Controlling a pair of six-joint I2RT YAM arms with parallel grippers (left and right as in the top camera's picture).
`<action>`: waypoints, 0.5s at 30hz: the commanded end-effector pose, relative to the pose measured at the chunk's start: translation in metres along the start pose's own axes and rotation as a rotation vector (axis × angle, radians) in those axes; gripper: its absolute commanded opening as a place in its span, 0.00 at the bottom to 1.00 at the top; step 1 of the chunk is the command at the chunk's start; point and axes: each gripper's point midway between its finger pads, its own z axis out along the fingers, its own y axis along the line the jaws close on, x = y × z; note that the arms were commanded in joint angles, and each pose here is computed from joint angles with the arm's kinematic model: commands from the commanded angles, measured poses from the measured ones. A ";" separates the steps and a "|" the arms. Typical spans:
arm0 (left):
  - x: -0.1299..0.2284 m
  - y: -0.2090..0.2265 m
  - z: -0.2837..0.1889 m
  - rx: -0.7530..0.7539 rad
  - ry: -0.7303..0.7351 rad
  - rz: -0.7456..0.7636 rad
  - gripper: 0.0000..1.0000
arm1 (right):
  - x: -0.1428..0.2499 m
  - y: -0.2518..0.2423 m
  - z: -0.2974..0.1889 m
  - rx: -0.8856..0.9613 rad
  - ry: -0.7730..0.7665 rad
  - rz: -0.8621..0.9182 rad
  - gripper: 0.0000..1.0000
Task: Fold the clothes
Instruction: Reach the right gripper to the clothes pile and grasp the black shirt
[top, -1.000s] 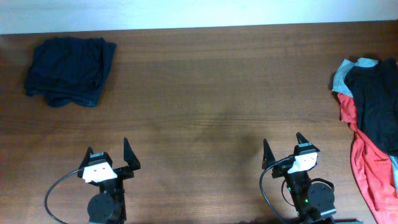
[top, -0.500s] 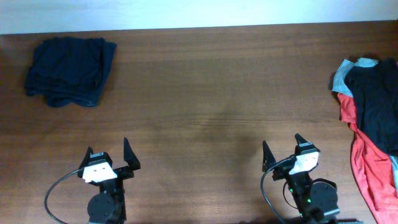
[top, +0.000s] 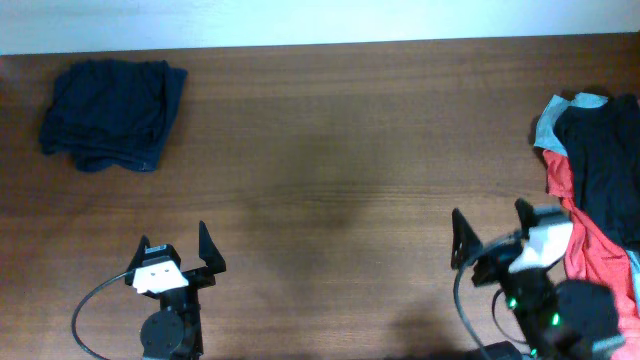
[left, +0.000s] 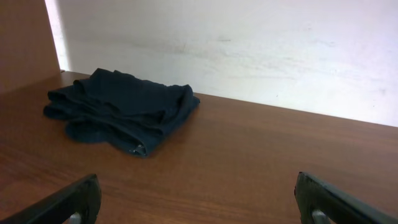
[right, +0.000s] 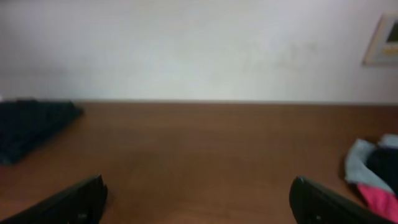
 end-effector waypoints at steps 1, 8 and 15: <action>0.001 -0.001 0.000 0.004 0.004 0.018 0.99 | -0.028 -0.009 0.010 0.076 0.061 0.000 0.99; 0.001 -0.001 0.000 0.005 0.004 0.017 0.99 | -0.065 -0.015 0.040 0.142 0.287 -0.150 0.99; 0.001 -0.001 0.000 0.005 0.004 0.017 0.99 | -0.083 -0.013 0.040 0.131 0.457 -0.181 0.99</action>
